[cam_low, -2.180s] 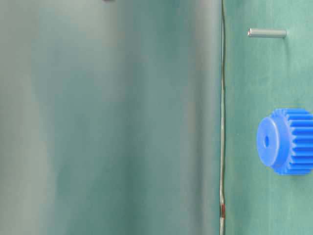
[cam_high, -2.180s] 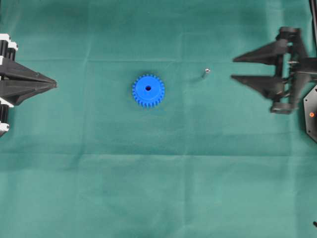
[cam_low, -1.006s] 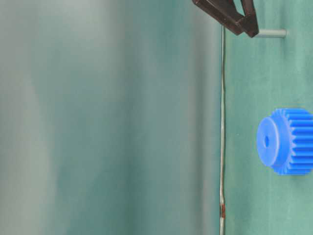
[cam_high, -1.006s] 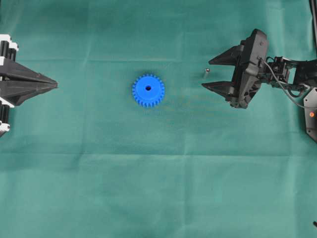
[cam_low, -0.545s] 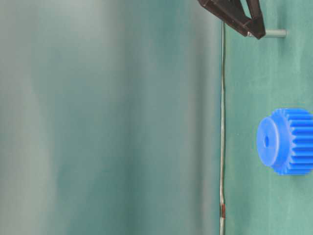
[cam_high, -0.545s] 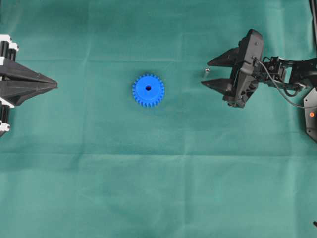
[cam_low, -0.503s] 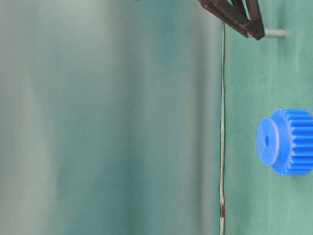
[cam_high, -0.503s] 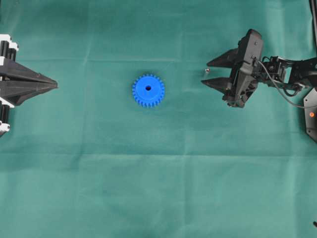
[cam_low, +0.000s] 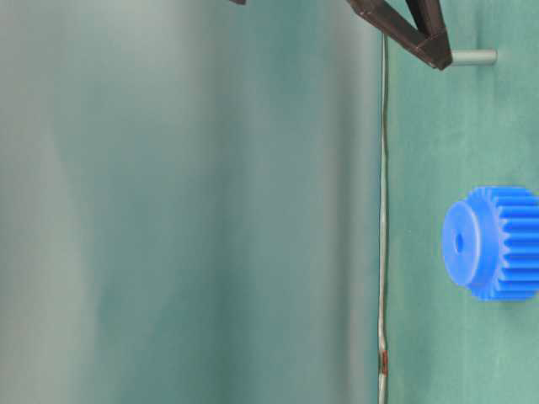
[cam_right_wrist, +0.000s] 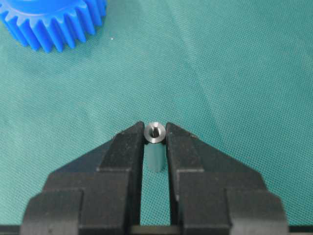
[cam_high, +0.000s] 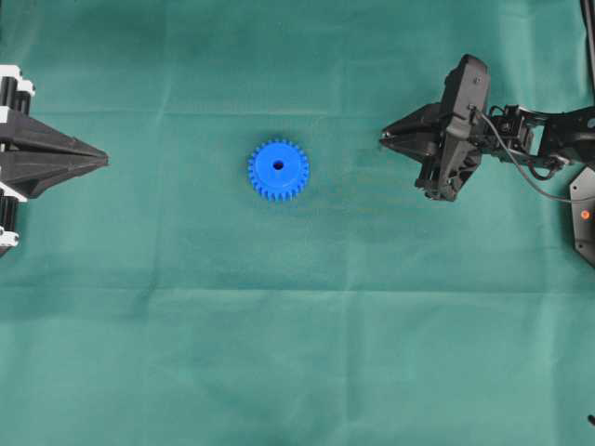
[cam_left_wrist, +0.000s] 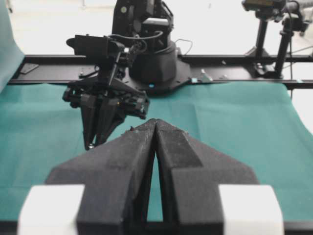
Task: Insert the shaft placed at a random location into the center hole of the medium gear at another random location.
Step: 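Lower the right gripper around the shaft and close on it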
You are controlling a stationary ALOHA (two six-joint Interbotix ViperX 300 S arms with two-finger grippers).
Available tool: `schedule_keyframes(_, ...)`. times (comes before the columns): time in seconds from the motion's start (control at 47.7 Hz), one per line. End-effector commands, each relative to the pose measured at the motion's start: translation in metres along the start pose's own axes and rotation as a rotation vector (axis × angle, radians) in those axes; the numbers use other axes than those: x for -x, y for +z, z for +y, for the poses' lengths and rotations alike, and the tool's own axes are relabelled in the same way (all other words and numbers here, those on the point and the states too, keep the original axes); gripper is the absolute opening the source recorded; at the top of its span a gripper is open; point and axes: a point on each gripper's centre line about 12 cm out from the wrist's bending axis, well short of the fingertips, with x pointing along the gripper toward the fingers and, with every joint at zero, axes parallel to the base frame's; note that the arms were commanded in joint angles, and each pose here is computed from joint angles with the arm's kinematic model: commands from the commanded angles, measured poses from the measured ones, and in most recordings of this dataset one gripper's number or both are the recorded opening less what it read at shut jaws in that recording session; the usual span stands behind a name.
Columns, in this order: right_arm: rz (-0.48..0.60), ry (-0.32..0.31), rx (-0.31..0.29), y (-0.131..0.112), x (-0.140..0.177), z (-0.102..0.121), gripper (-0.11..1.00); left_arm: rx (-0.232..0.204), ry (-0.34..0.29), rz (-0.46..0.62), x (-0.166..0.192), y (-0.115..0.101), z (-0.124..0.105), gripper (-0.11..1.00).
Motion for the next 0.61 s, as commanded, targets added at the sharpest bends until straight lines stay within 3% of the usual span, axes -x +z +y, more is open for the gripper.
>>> schedule_keyframes(0.0,-0.041,-0.003,-0.004,0.011,-0.001,-0.001,0.14,-0.003,-0.002,-0.017,-0.002,0.007,0.000,0.00)
schedule_keyframes(0.398,-0.118,0.008,0.026,0.056,0.025,0.001,0.14,-0.003,-0.002,-0.018,-0.002,0.007,0.000,0.00)
schedule_keyframes(0.587,-0.129,0.009,0.034,0.062,0.034,0.002,0.14,-0.003,-0.002,-0.017,-0.002,0.007,0.000,0.00)
